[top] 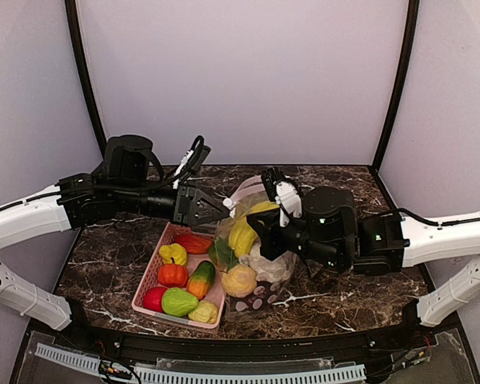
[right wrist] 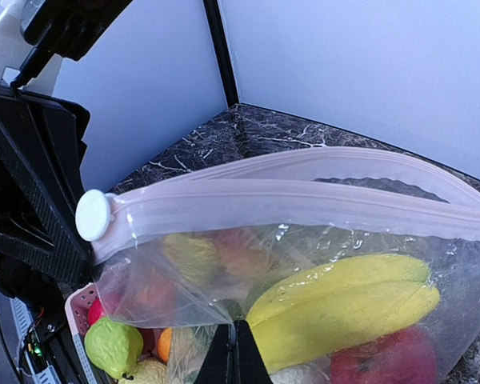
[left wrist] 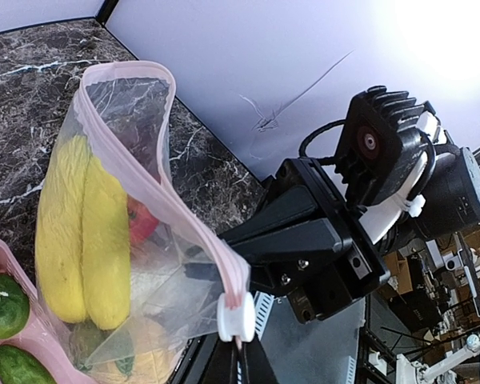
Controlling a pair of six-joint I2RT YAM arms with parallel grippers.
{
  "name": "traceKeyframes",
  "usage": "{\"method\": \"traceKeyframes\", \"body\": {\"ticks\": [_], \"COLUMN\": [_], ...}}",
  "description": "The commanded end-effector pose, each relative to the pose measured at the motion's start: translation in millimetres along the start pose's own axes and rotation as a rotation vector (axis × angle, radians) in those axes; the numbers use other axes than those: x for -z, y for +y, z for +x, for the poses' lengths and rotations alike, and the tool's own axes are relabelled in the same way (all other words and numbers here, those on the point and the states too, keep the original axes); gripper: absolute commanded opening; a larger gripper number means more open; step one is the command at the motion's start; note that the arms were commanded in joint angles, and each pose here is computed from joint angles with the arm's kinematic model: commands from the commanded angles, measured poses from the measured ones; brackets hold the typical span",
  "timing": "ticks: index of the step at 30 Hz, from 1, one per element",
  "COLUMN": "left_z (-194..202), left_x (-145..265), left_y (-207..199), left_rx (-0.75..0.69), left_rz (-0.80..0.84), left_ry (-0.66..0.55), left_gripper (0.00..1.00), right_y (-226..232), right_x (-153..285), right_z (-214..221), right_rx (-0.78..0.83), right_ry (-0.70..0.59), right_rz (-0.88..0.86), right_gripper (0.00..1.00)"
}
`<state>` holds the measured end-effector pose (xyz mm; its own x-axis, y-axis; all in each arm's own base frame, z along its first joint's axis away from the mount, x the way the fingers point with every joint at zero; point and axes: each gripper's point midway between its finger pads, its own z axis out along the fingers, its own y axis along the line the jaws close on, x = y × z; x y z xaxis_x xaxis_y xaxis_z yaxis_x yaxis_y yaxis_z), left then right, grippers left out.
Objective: Place the food in the zip-top bag and seal the zipper
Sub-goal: Pass from the right arm to the left
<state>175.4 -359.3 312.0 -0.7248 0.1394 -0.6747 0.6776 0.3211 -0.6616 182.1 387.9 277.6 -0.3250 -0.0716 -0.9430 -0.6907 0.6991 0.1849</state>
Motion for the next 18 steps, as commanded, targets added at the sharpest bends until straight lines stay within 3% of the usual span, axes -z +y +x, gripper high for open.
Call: {"method": "traceKeyframes", "body": {"ticks": [1,5,10,14,18], "left_z": [2,-1,-8,-5,2], "left_x": [2,2,4,7,8], "left_y": [5,4,-3,-3,-1], "left_rx": [-0.048,-0.098,-0.162,-0.214,-0.269], "left_rz": [-0.030,-0.053,-0.055,-0.055,-0.058], "left_ry": [0.010,0.052,0.093,0.134,0.202], "left_gripper": [0.01,0.01,0.01,0.01,0.01], "right_y": [9,14,13,11,7], "right_x": [4,15,37,58,72], "right_z": [-18,-26,-36,-53,-65], "right_rx": [-0.038,-0.045,-0.057,-0.049,-0.002], "right_ry": [-0.025,-0.018,-0.009,-0.020,-0.014], "right_rz": [-0.019,-0.061,-0.102,-0.121,-0.119], "right_gripper": [0.03,0.28,0.71,0.88,0.98]}}
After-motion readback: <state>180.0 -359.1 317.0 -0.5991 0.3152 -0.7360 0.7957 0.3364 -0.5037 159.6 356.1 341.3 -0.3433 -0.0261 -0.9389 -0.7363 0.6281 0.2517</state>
